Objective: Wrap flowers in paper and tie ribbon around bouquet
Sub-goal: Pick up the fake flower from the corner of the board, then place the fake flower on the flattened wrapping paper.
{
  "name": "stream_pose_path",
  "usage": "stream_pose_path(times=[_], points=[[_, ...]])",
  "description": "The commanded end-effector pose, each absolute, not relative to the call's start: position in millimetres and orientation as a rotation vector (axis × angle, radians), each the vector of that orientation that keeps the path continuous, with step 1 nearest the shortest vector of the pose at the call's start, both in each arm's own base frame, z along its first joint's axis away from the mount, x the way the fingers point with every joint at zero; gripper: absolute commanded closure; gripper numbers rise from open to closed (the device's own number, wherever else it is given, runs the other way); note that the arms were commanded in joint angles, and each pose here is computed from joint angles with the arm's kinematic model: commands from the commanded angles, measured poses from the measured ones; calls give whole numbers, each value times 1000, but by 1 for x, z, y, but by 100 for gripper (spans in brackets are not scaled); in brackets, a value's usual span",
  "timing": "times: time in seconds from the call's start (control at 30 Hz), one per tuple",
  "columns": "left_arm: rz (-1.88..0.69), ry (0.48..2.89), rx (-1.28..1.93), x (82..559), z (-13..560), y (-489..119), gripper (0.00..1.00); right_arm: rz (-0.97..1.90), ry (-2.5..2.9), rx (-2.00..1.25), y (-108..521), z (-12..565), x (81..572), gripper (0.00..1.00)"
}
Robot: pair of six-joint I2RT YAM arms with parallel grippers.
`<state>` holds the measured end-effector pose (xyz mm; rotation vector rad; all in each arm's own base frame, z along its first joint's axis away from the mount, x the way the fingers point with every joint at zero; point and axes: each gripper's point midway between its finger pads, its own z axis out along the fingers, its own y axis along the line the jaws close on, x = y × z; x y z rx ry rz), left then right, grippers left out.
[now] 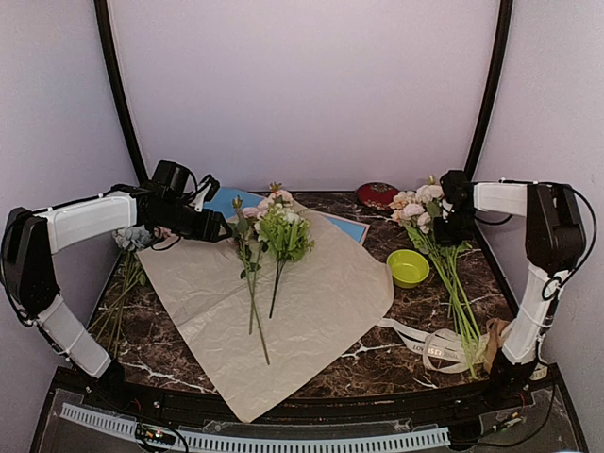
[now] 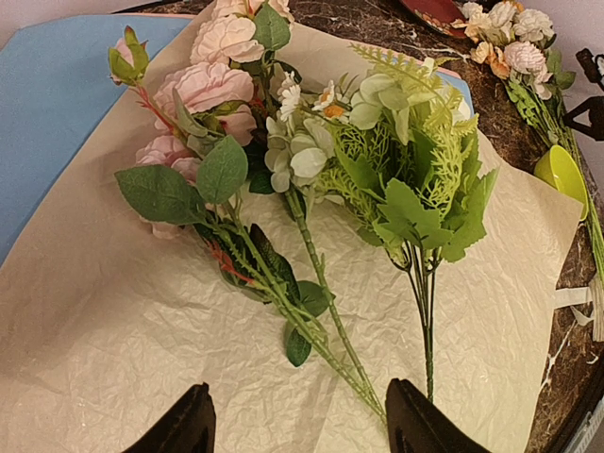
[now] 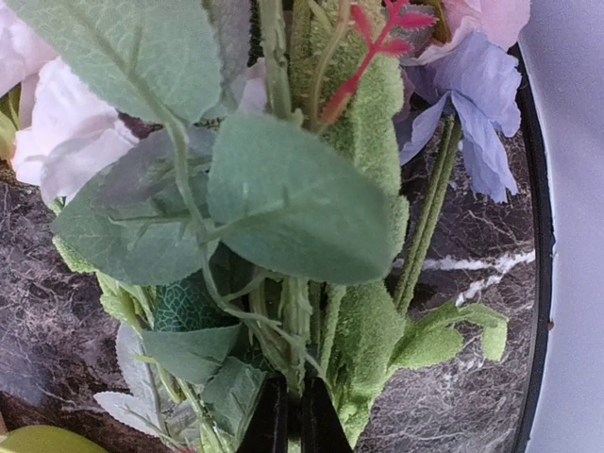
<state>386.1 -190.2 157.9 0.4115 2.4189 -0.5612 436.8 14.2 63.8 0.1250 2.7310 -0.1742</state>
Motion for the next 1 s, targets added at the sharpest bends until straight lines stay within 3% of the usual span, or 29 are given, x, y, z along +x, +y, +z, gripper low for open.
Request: stream_pose_path(times=[0.0, 0.33, 0.5, 0.73, 0.97], points=[[-563, 2407, 422, 388, 166, -190, 37, -220, 2678, 138, 9, 87, 442, 100], [-560, 2406, 424, 388, 166, -190, 37, -217, 2379, 226, 0, 198, 440, 100], [-554, 2406, 423, 388, 166, -189, 37, -22, 2133, 210, 25, 277, 427, 100], [-547, 2403, 423, 389, 167, -188, 37, 603, 1805, -63, 177, 370, 389, 100], [-523, 2389, 419, 389, 171, -185, 37, 1100, 1741, -109, 354, 363, 360, 100]])
